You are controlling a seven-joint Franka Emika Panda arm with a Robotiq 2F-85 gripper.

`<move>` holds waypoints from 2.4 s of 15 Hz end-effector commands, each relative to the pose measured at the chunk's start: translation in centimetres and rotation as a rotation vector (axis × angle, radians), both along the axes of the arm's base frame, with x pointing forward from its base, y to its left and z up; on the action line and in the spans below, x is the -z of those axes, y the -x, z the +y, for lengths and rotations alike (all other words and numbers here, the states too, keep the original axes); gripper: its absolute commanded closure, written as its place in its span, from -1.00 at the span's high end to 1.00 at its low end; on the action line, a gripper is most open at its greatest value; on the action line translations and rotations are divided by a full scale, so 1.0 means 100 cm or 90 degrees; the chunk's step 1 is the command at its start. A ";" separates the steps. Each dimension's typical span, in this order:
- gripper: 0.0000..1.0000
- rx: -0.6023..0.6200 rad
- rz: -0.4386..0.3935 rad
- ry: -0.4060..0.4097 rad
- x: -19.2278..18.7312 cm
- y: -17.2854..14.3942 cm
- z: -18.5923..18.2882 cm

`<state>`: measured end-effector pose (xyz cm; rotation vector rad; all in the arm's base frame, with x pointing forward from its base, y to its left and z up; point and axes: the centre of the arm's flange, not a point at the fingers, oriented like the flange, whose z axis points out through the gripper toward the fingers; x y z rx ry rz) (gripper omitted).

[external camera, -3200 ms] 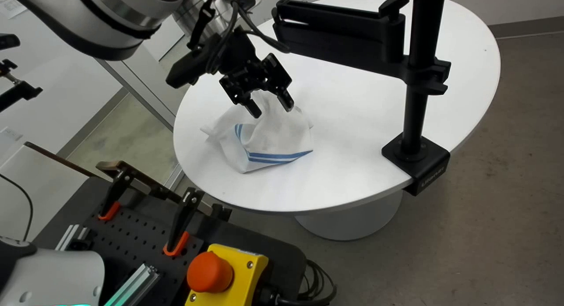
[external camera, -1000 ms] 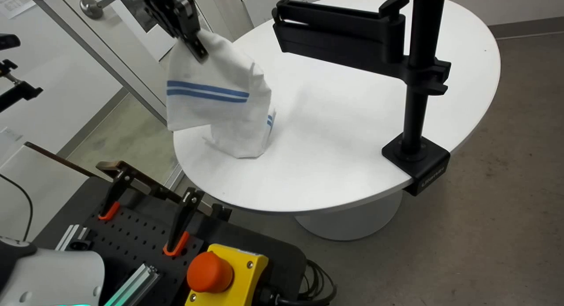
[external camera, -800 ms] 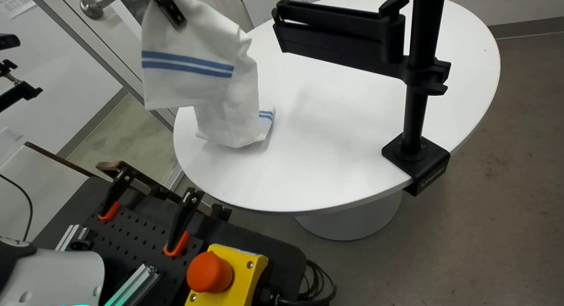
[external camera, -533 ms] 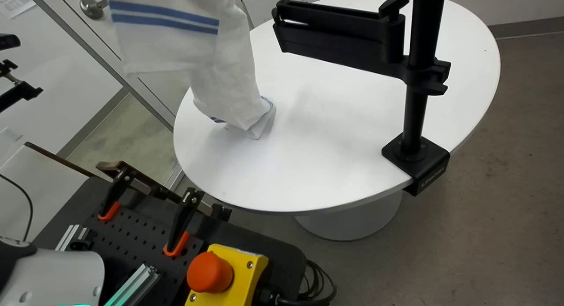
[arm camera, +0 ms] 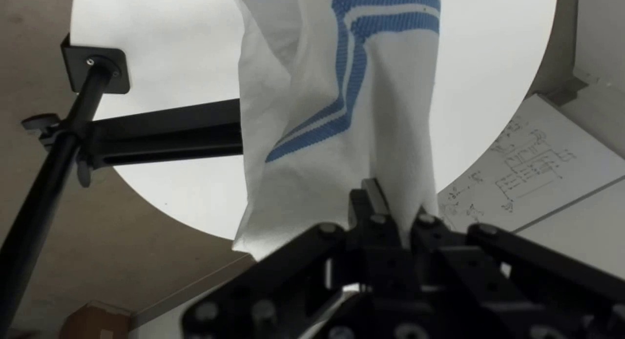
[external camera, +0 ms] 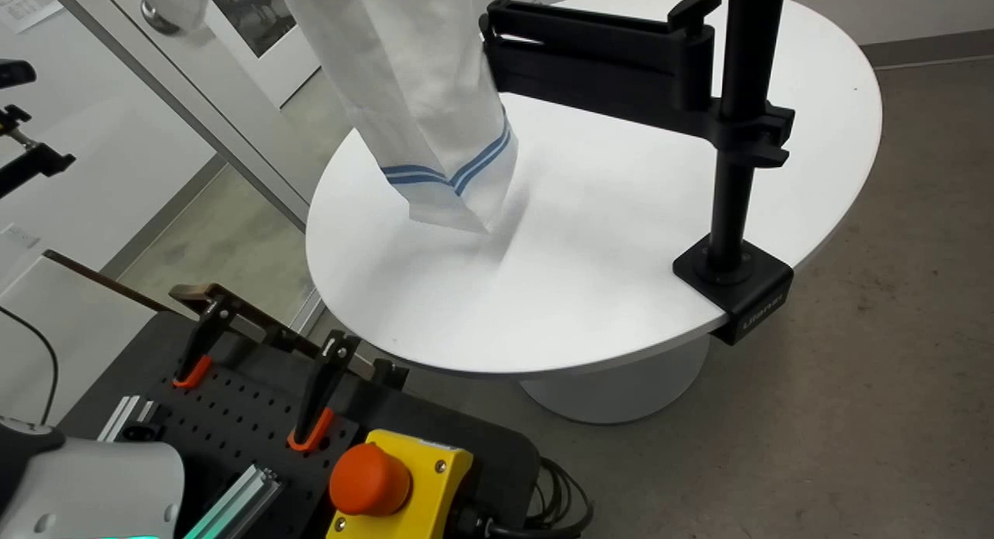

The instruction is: Hang the towel on the black stand

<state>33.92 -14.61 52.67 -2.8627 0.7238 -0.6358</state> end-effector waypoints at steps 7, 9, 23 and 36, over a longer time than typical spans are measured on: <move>-0.98 0.130 -0.016 0.023 -0.040 -0.028 -0.072; -0.98 0.161 0.003 0.019 -0.034 -0.040 -0.089; -0.98 0.310 0.120 0.023 0.028 -0.142 -0.159; -0.53 0.380 0.182 0.094 0.097 -0.222 -0.158</move>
